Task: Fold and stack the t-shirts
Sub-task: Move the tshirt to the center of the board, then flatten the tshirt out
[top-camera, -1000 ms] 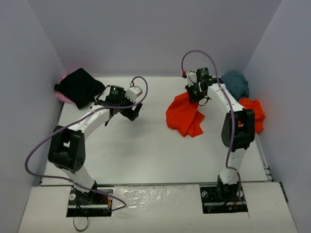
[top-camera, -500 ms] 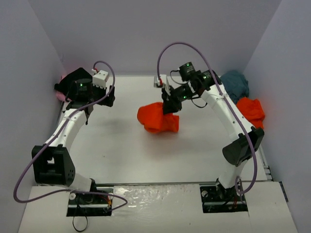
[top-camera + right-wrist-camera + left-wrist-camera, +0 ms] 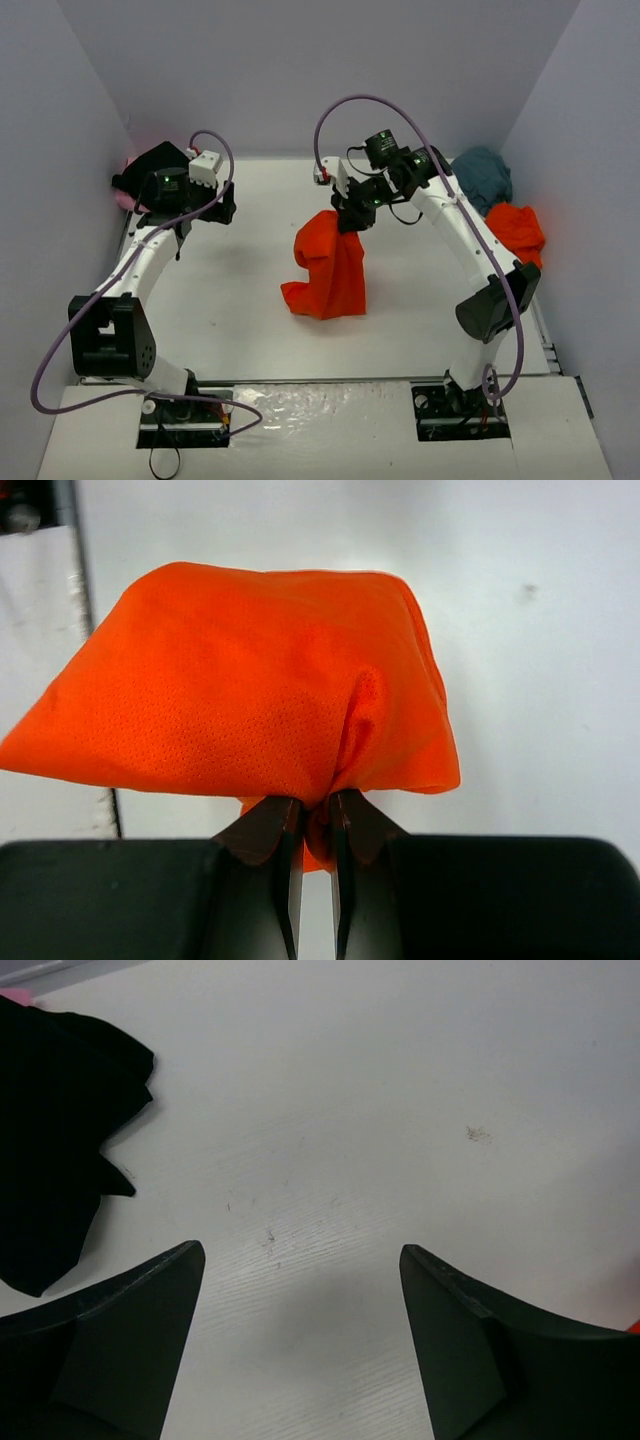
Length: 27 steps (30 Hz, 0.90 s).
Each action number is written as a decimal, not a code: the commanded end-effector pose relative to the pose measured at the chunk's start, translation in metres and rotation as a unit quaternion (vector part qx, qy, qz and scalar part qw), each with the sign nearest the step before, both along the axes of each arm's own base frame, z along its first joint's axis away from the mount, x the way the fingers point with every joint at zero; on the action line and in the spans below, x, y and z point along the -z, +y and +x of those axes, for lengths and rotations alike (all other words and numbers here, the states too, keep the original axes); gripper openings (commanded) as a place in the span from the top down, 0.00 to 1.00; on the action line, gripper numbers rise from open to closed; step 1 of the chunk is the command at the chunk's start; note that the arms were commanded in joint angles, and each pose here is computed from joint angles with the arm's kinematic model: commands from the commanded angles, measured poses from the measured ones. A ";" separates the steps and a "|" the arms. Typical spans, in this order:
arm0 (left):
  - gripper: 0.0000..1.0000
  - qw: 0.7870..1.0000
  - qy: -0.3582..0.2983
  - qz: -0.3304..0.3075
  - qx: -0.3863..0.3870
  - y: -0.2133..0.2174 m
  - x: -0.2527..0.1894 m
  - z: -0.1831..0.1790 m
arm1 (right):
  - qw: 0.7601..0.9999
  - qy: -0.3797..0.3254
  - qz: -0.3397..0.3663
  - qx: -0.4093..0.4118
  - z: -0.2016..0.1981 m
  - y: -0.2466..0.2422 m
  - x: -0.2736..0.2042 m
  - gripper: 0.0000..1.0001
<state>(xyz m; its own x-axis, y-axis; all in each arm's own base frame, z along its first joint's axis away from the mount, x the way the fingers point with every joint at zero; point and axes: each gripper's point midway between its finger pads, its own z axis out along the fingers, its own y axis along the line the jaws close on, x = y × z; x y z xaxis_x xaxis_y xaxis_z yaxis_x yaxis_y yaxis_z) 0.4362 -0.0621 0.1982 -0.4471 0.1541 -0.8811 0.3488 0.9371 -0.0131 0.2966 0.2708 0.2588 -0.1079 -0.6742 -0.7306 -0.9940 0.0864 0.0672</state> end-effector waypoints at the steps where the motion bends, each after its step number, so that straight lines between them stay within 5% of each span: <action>1: 0.24 0.998 -0.053 -0.013 0.015 -0.008 -0.032 0.017 | 0.938 -0.165 -0.123 0.279 0.110 -0.057 0.017 0.90; 4: 0.24 0.999 -0.044 -0.011 0.022 -0.012 -0.023 0.019 | 0.795 -0.293 -0.249 0.469 0.168 -0.147 0.024 0.98; 6: 0.24 0.999 -0.037 -0.011 0.026 -0.015 -0.017 0.020 | 0.721 -0.327 -0.304 0.530 0.188 -0.198 0.035 0.97; 10: 0.24 0.999 -0.025 -0.010 0.045 -0.029 -0.005 0.017 | 0.666 -0.300 -0.349 0.588 0.206 -0.267 0.056 0.52; 12: 0.24 0.998 -0.023 -0.005 0.060 -0.039 -0.003 0.014 | 0.647 -0.299 -0.364 0.600 0.206 -0.279 0.058 0.44; 15: 0.24 0.996 -0.015 0.004 0.085 -0.057 -0.002 0.009 | 0.641 -0.307 -0.358 0.605 0.206 -0.279 0.047 0.19; 19: 0.24 0.992 0.001 0.013 0.124 -0.085 -0.001 0.004 | 0.661 -0.308 -0.315 0.608 0.205 -0.270 0.030 0.14; 23: 0.25 0.989 0.024 0.013 0.146 -0.110 0.009 0.006 | 0.706 -0.278 -0.298 0.578 0.200 -0.254 0.050 0.16; 27: 0.32 0.983 0.053 0.024 0.176 -0.139 0.021 0.009 | 0.723 -0.257 -0.308 0.563 0.193 -0.248 0.074 0.35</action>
